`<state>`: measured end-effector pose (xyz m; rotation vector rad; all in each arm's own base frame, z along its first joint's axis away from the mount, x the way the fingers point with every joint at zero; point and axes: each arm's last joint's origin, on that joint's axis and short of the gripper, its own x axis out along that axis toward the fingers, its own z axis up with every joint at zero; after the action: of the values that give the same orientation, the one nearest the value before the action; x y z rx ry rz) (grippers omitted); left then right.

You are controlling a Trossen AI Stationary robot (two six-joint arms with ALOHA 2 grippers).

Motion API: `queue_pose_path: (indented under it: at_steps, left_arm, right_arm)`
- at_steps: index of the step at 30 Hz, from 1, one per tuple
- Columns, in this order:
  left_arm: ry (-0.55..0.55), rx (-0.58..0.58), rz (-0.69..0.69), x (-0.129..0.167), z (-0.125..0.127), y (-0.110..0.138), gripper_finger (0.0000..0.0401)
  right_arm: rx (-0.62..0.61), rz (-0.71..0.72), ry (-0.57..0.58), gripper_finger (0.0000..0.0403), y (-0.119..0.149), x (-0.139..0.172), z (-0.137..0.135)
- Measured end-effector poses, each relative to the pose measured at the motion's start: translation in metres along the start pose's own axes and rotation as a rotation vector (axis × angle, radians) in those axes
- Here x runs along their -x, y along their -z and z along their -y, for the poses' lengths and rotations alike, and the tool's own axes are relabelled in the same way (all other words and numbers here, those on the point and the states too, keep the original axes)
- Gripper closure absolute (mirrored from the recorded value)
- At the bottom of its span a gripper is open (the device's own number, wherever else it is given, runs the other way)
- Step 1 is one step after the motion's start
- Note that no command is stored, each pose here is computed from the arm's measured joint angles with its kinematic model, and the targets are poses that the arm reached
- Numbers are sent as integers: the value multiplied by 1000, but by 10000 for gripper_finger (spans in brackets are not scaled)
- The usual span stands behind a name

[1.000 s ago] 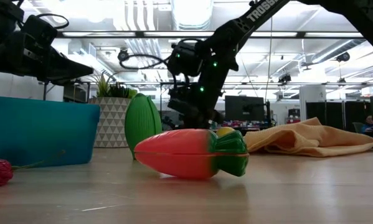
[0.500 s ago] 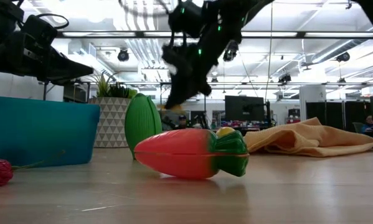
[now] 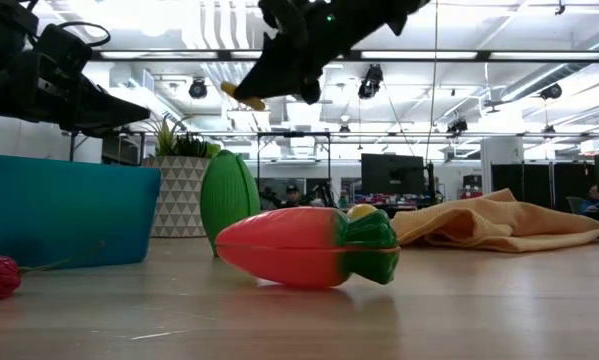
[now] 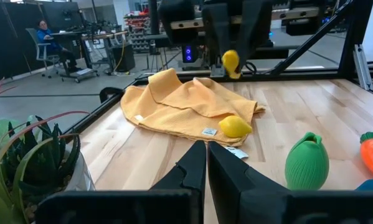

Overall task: Pick and placing Produce into tupperware
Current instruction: Put the yellow corn into the blue bin

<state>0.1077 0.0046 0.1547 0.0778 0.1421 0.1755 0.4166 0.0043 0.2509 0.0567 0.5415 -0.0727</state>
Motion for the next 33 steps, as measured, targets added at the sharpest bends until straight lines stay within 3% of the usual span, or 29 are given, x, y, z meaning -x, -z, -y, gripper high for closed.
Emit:
queue_pose_path:
  at_steps: [9,21,33]
  left_arm:
    - [0,0,1,0,0,0,401]
    - [0,0,0,0,0,0,401]
    - [0,1,1,0,0,0,401]
  right_arm:
    - [1,180,-231,390,27,1,-5]
    - [-17,236,-283,390,29,-8,-16]
    - [18,224,-377,390,22,-61,-43]
